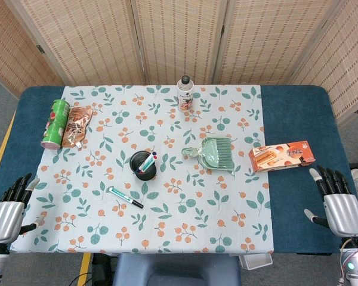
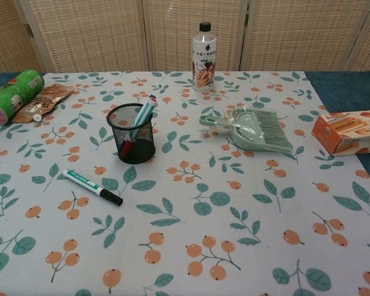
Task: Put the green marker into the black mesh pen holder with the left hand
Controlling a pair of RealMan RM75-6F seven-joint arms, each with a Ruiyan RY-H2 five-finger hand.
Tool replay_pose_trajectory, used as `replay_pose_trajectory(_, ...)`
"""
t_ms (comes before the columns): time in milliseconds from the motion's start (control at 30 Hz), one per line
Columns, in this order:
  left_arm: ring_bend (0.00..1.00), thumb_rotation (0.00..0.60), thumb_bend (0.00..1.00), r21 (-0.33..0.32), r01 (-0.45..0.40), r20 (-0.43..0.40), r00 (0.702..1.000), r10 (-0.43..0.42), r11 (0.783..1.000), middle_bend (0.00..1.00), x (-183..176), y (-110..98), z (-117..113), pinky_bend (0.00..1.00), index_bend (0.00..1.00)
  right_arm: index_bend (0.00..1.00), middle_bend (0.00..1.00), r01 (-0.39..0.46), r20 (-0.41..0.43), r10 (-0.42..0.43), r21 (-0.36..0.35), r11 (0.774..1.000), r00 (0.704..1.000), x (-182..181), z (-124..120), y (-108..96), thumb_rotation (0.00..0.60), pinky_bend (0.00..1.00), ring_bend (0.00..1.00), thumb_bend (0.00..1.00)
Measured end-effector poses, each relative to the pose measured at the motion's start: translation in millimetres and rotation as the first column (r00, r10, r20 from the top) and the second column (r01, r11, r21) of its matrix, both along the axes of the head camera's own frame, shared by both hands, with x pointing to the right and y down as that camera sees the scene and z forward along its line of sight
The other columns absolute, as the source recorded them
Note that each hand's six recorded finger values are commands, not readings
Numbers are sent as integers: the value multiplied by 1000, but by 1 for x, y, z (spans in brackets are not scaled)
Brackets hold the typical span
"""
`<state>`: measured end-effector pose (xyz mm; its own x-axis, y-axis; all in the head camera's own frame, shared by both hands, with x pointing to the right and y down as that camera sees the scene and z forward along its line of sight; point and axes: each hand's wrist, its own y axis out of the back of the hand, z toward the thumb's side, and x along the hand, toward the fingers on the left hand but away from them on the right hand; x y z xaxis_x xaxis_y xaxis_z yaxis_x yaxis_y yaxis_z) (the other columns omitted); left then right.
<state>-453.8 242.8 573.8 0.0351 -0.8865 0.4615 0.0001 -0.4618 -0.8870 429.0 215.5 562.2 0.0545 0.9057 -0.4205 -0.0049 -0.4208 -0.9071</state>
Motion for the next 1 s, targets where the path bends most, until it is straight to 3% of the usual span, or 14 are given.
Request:
replay_pose_trajectory(467,0,600,223,-2,-7,-10,1000,7,1000,0,2,-1,0,217,0,0,0,6,15,-6,0,1000,1000,0,-1,-2,600,0,0,150)
replay_pose_trajectory(533,43,600,223,3,-21,-18,1000,21,1000,24,5,-2,0,217,0,0,0,5,14,-5,-3,1000,1000,0,0,-2,600,0,0,150)
replay_pose_trajectory(633,370,600,223,15,-43,-33,999,44,999,391,8,-6,-1,325,0,0,0,-3,11,3,-4,1000,1000,2,-1,-2,600,0,0,150)
replay_pose_trajectory(667,517,600,222,13,-46,-34,998,46,999,541,8,-6,-1,432,0,0,0,-6,11,6,-1,1000,1000,2,-1,-2,600,0,0,150)
replay_pose_trajectory(700,600,600,222,5,-49,-37,998,49,999,614,8,-7,-1,530,0,0,0,-8,12,8,2,1000,1000,3,-2,-3,600,0,0,150)
replay_pose_trajectory(800,769,600,223,1,-78,-28,997,78,997,787,10,-14,-4,770,7,0,0,-14,13,14,6,1000,1000,3,-2,-4,600,0,0,150)
replay_pose_trajectory(900,863,600,223,19,-121,-36,992,122,992,892,17,-18,-7,869,82,0,0,-15,10,15,-3,1000,1000,3,1,-5,600,0,0,150)
replay_pose_trajectory(1000,899,600,223,22,-181,-73,981,182,983,935,28,-21,-8,907,173,0,0,-9,6,9,-15,1000,1000,2,5,-6,600,0,0,150)
